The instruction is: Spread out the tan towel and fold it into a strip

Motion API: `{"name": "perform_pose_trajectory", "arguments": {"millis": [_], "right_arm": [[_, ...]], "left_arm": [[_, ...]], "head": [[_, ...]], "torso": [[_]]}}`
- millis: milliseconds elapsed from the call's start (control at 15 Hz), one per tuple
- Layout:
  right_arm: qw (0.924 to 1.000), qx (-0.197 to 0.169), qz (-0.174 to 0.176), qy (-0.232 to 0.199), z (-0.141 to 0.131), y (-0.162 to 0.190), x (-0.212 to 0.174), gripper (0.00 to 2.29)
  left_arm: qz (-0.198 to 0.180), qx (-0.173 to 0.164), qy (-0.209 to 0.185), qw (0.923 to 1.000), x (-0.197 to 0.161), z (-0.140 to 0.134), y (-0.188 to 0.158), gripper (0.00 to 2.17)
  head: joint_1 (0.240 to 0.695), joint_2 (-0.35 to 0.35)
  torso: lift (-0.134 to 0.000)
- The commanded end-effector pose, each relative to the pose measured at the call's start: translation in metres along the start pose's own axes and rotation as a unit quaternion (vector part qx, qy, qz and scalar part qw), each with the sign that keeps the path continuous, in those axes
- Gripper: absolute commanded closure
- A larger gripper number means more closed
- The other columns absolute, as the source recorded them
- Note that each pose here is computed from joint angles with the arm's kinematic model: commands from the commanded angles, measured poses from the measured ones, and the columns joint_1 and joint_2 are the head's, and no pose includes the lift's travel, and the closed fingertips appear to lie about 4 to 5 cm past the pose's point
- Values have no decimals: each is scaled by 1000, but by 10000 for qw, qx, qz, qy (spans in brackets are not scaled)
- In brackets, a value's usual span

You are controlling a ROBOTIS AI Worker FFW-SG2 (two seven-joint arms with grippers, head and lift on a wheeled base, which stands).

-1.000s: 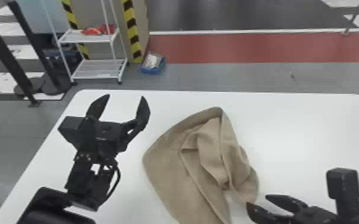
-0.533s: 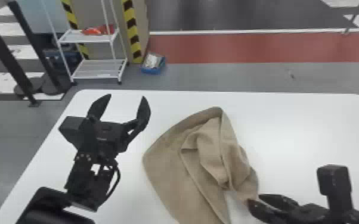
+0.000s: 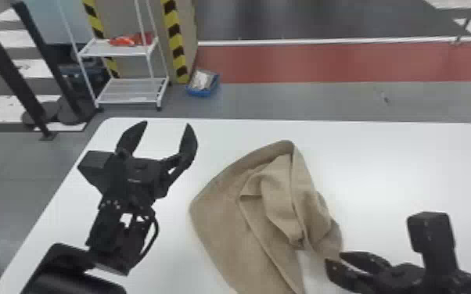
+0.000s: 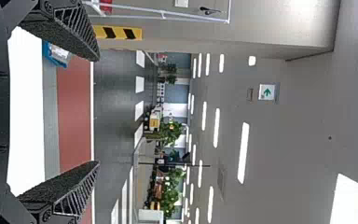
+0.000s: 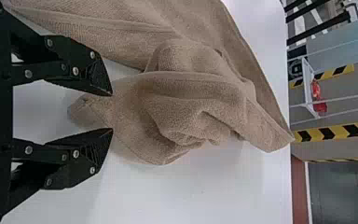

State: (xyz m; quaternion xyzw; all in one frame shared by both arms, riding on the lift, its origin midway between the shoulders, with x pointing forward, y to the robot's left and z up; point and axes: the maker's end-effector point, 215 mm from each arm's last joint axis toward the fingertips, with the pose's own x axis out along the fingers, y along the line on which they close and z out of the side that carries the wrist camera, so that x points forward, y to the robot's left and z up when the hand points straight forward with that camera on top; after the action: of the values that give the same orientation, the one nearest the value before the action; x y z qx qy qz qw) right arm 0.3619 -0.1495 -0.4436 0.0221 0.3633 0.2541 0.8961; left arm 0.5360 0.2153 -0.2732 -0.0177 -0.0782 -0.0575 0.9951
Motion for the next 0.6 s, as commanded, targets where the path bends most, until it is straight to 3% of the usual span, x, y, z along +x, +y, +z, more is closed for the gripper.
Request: {"name": "perform_pose_trajectory", "arguments": {"millis": [0,333,533], "right_arm": [[9998,-68,80,-141,10,9,-6,140],[9999,-1,125,93,2,12,9,191],[9994,-82,33,339,-5,10,19,346]], "left_arm": [[0,1,-2,10000,0,0,0,103],[23,-5,5,10000,0,0,2,100],[29,-6,18,10000,-1,-2,2,100]], "head": [[695,81],[695,97],[695,100]], "torso": [[-124],[-124],[-124]]}}
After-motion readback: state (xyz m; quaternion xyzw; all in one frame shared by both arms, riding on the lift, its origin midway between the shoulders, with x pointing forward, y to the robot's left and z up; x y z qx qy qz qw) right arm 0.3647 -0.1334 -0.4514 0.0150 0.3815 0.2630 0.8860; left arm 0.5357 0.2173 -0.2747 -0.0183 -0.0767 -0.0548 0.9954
